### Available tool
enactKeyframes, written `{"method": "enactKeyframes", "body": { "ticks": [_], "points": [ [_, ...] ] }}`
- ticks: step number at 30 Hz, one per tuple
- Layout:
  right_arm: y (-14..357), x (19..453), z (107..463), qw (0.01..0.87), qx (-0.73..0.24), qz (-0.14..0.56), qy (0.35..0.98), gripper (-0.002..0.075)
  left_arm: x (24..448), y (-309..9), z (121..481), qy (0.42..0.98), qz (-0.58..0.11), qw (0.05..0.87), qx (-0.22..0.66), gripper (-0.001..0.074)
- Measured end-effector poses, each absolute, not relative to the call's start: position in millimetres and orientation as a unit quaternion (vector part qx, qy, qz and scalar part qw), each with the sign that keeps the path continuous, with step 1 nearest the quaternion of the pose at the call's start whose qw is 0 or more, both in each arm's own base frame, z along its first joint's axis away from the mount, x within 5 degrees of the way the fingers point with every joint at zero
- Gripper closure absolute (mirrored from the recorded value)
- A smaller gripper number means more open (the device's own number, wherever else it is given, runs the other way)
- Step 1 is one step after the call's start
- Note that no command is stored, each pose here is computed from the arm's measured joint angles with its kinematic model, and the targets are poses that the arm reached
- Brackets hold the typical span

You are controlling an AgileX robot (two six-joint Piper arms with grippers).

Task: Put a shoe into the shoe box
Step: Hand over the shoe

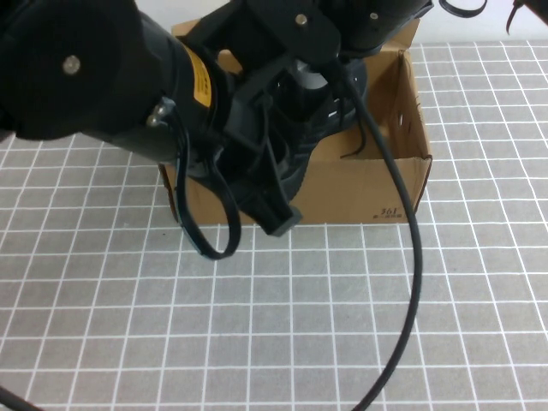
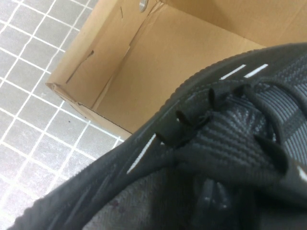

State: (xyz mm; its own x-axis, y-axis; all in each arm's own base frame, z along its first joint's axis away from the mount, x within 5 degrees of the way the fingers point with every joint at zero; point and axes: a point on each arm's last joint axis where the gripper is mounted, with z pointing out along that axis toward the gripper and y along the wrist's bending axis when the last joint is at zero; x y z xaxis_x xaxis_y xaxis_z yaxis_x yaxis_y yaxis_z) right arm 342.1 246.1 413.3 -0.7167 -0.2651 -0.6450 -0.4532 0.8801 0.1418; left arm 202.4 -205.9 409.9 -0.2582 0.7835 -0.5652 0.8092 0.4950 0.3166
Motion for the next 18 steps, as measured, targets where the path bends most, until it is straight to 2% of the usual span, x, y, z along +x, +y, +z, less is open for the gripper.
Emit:
{"method": "enactKeyframes", "body": {
  "ticks": [4, 6, 8, 11, 18],
  "points": [
    [246.1, 342.1, 413.3, 0.322, -0.202, 0.144, 0.913, 0.0727, 203.3, -202.9, 409.1, 0.795, -0.001, 0.339, 0.504, 0.0391],
    [246.1, 342.1, 413.3, 0.322, -0.204, 0.144, 0.913, 0.0727, 204.6, -201.4, 409.4, 0.794, 0.010, 0.341, 0.503, 0.0224],
    [246.1, 342.1, 413.3, 0.323, -0.205, 0.143, 0.913, 0.0727, 205.5, -200.5, 409.7, 0.794, 0.017, 0.343, 0.502, 0.0125],
    [246.1, 342.1, 413.3, 0.323, -0.207, 0.143, 0.912, 0.0726, 203.0, -196.6, 413.7, 0.787, 0.024, 0.350, 0.508, 0.0069],
    [246.1, 342.1, 413.3, 0.323, -0.210, 0.142, 0.912, 0.0727, 179.9, -176.9, 402.8, 0.742, 0.003, 0.414, 0.527, 0.0066]
  ]
}}
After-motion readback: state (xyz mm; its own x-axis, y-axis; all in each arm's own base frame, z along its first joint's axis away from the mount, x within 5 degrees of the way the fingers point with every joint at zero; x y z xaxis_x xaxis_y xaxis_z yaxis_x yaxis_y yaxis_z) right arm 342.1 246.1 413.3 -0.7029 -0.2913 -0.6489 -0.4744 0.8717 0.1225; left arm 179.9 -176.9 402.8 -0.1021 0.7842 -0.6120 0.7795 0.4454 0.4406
